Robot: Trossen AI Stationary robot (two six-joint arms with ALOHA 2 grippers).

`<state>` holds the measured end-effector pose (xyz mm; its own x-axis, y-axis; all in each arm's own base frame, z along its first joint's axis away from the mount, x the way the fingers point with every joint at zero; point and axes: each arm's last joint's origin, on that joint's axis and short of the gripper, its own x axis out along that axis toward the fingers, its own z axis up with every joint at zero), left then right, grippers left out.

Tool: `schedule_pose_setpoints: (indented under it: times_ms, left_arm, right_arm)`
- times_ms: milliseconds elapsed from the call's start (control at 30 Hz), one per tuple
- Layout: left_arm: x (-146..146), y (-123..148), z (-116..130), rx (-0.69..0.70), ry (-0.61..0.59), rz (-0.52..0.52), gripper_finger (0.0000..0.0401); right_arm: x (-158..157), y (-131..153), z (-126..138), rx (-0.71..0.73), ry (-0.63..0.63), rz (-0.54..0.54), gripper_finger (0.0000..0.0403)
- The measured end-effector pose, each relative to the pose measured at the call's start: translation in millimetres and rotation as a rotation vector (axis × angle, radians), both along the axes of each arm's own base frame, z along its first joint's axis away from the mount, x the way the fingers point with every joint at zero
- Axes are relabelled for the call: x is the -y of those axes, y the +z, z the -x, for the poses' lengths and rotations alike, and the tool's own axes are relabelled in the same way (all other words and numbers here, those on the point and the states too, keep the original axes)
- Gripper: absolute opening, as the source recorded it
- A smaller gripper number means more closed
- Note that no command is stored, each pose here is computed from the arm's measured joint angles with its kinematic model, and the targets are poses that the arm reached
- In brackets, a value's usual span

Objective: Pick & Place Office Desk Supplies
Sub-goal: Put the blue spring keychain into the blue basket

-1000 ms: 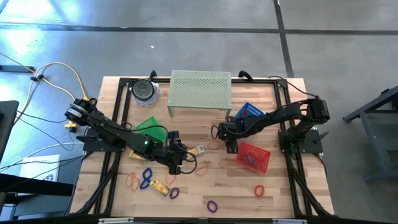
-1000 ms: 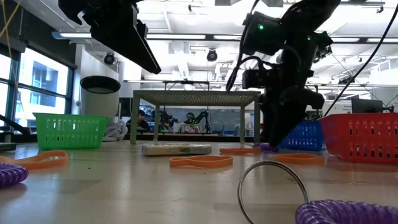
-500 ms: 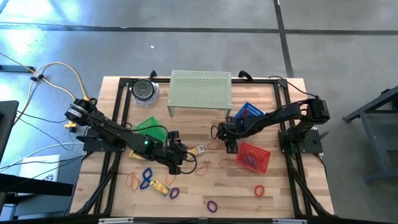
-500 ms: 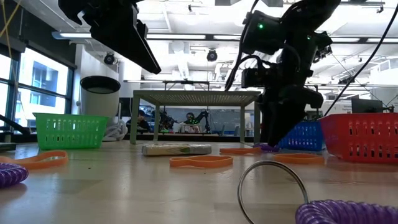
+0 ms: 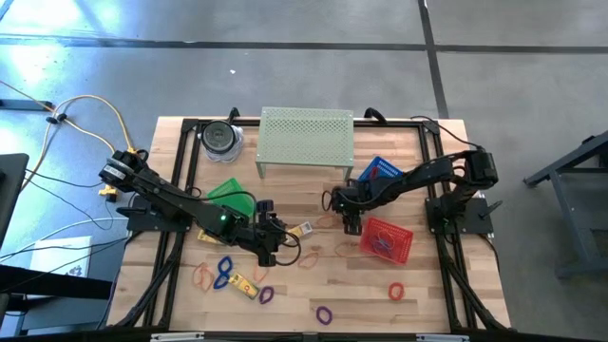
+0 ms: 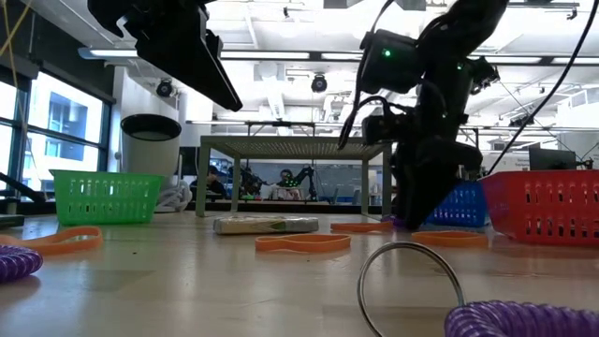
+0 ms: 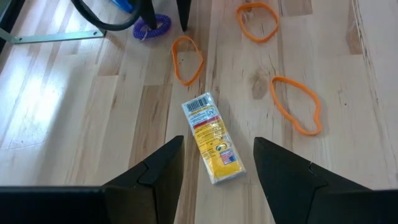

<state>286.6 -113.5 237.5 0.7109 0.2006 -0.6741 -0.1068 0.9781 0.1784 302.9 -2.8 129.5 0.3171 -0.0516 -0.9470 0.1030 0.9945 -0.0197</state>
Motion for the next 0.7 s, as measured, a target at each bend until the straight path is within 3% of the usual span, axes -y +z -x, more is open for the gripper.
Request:
schedule_pose_setpoints:
  times_ms: [333,700]
  left_arm:
    - [0.0,0.0,0.0,0.000,0.000,0.000,0.0184]
    - [0.0,0.0,0.0,0.000,0.000,0.000,0.0184]
  right_arm:
    - [7.8,-0.7,0.6,-0.004,-0.057,-0.043,0.0130]
    - [9.3,-1.2,0.9,-0.008,-0.049,0.016,0.0014]
